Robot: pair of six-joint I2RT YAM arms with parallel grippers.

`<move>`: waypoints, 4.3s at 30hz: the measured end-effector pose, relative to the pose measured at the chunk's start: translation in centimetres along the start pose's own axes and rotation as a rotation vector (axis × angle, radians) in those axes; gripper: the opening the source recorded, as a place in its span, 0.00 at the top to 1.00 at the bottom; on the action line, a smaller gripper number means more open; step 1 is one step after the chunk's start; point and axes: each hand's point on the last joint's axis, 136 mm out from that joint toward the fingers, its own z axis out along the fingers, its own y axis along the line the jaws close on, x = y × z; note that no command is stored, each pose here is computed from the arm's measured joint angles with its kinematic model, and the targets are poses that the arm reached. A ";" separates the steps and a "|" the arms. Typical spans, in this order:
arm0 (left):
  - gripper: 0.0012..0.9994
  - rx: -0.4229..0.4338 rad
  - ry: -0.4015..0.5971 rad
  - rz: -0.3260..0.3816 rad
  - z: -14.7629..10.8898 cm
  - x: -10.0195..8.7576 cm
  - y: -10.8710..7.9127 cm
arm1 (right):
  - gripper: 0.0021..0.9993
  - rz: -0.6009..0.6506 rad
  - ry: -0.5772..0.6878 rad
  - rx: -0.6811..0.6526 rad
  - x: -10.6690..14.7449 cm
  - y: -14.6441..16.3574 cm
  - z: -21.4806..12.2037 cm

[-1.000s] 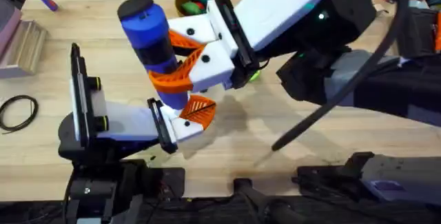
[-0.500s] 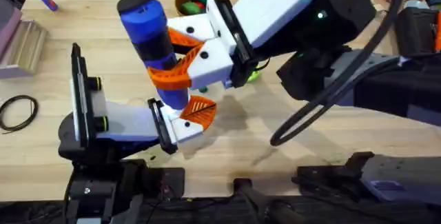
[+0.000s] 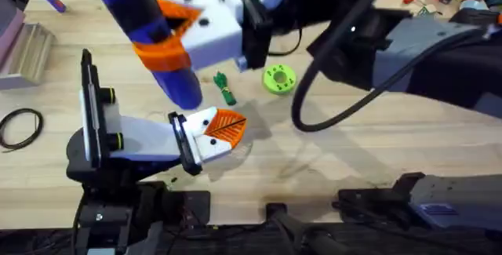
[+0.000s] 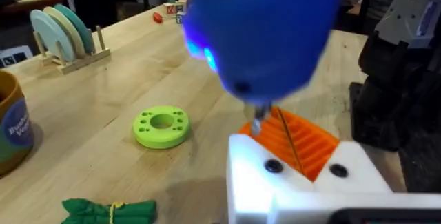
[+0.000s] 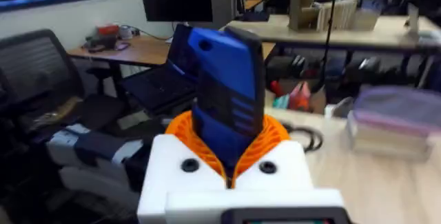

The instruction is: Pick up the gripper from the table and insert it into the empty holder that is missing its gripper. Then pick up a screw, insert it into the mounting hole, and use the screwdriver to tighten it. Finally, clean up the table by picking up the vegetable and placing it into the bucket.

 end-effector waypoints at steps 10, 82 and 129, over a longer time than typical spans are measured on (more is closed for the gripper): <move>0.99 0.000 0.000 0.000 0.0 0.0 0.0 | 0.98 -0.056 -0.009 0.005 -1.5 0.1 -0.2; 0.99 0.000 0.000 0.019 0.0 0.0 0.0 | 0.38 0.439 1.668 0.709 26.2 -7.1 -42.4; 0.01 -0.297 0.026 -0.077 -1.0 -0.6 4.5 | 0.01 0.765 0.827 1.551 8.9 -3.6 -29.0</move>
